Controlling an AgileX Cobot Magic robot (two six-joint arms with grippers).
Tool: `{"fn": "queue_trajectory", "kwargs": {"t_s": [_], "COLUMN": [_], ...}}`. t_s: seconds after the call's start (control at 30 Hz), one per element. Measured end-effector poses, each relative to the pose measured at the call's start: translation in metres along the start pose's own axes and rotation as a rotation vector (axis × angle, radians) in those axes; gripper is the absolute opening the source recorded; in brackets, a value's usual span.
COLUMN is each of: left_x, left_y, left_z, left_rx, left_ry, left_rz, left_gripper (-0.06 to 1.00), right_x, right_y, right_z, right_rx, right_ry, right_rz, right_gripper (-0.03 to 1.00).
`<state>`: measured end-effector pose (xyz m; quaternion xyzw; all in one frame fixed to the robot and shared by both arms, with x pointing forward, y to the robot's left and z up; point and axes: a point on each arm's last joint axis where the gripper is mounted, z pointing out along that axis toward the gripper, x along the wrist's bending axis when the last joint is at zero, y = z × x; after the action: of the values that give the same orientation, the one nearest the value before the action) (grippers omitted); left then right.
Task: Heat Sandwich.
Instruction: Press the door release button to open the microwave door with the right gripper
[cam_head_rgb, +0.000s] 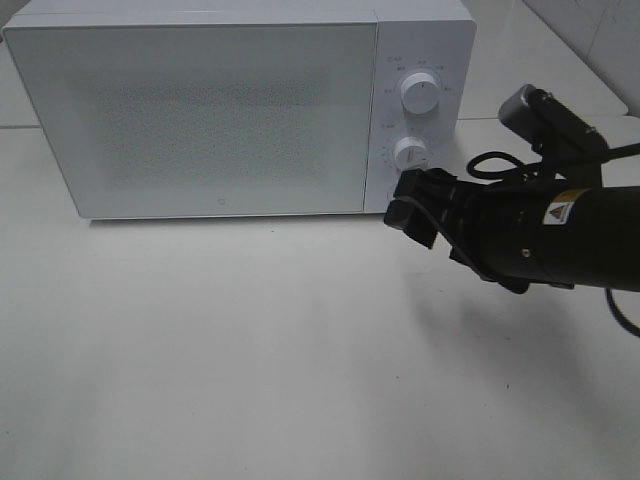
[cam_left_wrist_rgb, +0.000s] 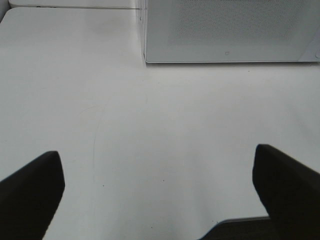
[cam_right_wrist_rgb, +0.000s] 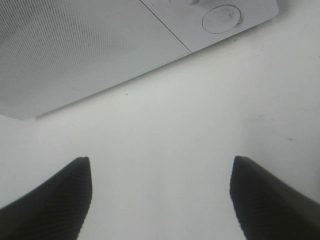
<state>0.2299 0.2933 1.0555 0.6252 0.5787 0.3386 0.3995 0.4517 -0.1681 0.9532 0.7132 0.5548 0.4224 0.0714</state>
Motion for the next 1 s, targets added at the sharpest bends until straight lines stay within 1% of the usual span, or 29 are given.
{"fn": "queue_trajectory", "kwargs": {"t_s": [0.03,0.1,0.13,0.17,0.2,0.23,0.27,0.3,0.33,0.43,0.47,0.5,0.57,0.6,0.67,0.77,0.8,0.87,0.9,0.93,1.0], "left_x": [0.0,0.0,0.0,0.0,0.0,0.0,0.0,0.0,0.0,0.0,0.0,0.0,0.0,0.0,0.0,0.0,0.0,0.0,0.0,0.0,0.0], "left_y": [0.0,0.0,0.0,0.0,0.0,0.0,0.0,0.0,0.0,0.0,0.0,0.0,0.0,0.0,0.0,0.0,0.0,0.0,0.0,0.0,0.0], "left_z": [0.0,0.0,0.0,0.0,0.0,0.0,0.0,0.0,0.0,0.0,0.0,0.0,0.0,0.0,0.0,0.0,0.0,0.0,0.0,0.0,0.0], "left_rx": [0.0,0.0,0.0,0.0,0.0,0.0,0.0,0.0,0.0,0.0,0.0,0.0,0.0,0.0,0.0,0.0,0.0,0.0,0.0,0.0,0.0], "left_ry": [0.0,0.0,0.0,0.0,0.0,0.0,0.0,0.0,0.0,0.0,0.0,0.0,0.0,0.0,0.0,0.0,0.0,0.0,0.0,0.0,0.0], "left_rz": [0.0,0.0,0.0,0.0,0.0,0.0,0.0,0.0,0.0,0.0,0.0,0.0,0.0,0.0,0.0,0.0,0.0,0.0,0.0,0.0,0.0], "left_gripper": [0.96,0.96,0.96,0.96,0.96,0.96,0.96,0.96,0.96,0.96,0.96,0.96,0.96,0.96,0.96,0.96,0.96,0.96,0.96,0.96,0.96], "right_x": [-0.004,-0.007,-0.007,-0.007,-0.006,-0.005,-0.005,-0.003,0.001,0.004,0.004,0.005,0.005,0.005,0.003,0.002,0.0,0.001,0.001,0.0,-0.001], "right_y": [0.002,0.005,0.005,0.006,0.009,0.01,0.01,0.012,0.014,0.019,0.019,0.022,0.024,0.024,0.027,0.027,0.027,0.027,0.027,0.026,0.024], "right_z": [-0.008,-0.016,-0.016,-0.019,-0.025,-0.028,-0.028,-0.031,-0.037,-0.047,-0.047,-0.054,-0.063,-0.063,-0.08,-0.092,-0.106,-0.122,-0.122,-0.137,-0.153], "right_rx": [0.038,0.092,0.092,0.115,0.176,0.208,0.208,0.236,0.284,0.344,0.344,0.373,0.406,0.406,0.429,0.432,0.425,0.4,0.4,0.375,0.34], "right_ry": [-0.021,-0.041,-0.041,-0.046,-0.056,-0.058,-0.058,-0.059,-0.061,-0.08,-0.08,-0.102,-0.13,-0.13,-0.163,-0.176,-0.187,-0.177,-0.177,-0.167,-0.153], "right_rz": [-0.078,-0.144,-0.144,-0.173,-0.244,-0.283,-0.283,-0.321,-0.39,-0.482,-0.482,-0.54,-0.594,-0.594,-0.645,-0.667,-0.686,-0.688,-0.688,-0.69,-0.696], "right_gripper": [0.76,0.76,0.76,0.76,0.76,0.76,0.76,0.76,0.76,0.76,0.76,0.76,0.76,0.76,0.76,0.76,0.76,0.76,0.76,0.76,0.76]}}
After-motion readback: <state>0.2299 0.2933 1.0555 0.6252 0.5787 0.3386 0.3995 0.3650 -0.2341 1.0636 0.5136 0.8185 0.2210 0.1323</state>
